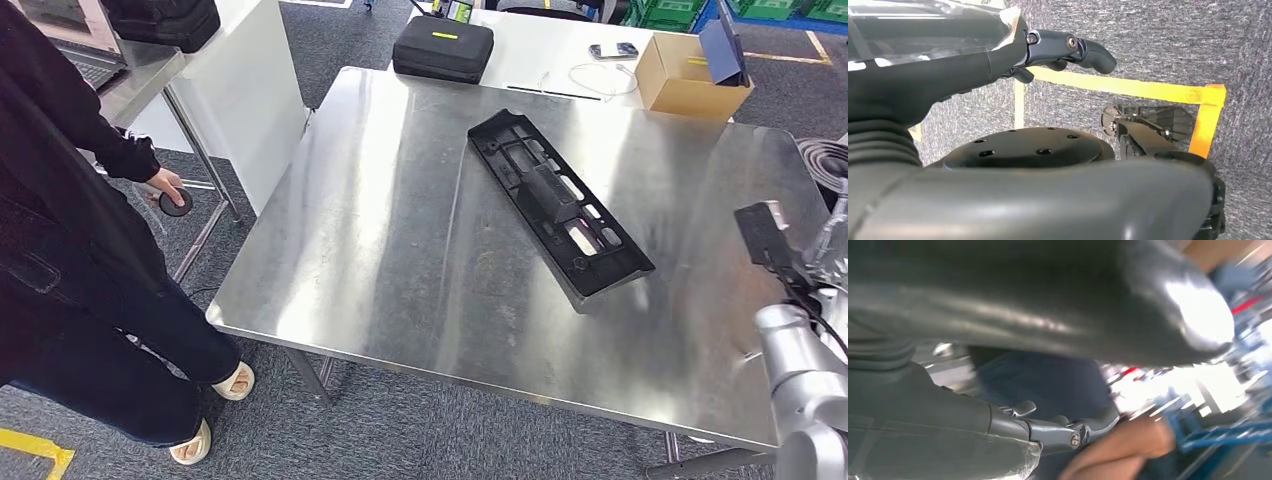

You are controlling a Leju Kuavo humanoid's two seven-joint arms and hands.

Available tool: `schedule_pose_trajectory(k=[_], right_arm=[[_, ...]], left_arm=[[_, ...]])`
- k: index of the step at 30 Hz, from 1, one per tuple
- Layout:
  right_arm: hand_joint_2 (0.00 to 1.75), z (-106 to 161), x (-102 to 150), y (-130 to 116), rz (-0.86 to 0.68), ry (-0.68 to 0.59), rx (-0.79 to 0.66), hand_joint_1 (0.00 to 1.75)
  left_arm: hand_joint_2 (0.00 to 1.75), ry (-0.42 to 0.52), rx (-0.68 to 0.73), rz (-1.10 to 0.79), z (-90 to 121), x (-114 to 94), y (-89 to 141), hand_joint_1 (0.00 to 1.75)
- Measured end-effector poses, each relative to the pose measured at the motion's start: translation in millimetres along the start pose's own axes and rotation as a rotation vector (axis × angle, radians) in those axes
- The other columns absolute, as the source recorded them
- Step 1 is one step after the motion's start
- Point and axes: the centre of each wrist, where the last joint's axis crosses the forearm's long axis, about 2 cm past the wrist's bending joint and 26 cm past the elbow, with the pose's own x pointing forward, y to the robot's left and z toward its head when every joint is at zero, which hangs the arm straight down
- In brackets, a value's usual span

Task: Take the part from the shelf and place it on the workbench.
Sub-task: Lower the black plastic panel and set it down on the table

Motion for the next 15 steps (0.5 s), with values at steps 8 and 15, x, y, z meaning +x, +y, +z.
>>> schedule_pose_trajectory(k=[8,15], right_arm=[[0.0,21,-120,-54,-0.026,0.246,-0.195,0.0],[0.0,47,-182,-90,-0.01,0.388,-0.301,0.0]], left_arm=[[0.0,0.009,-0.004,0.002,0,-3,1,0.0],[0.0,0.012,0.0,0.002,0,-4,4,0.0]])
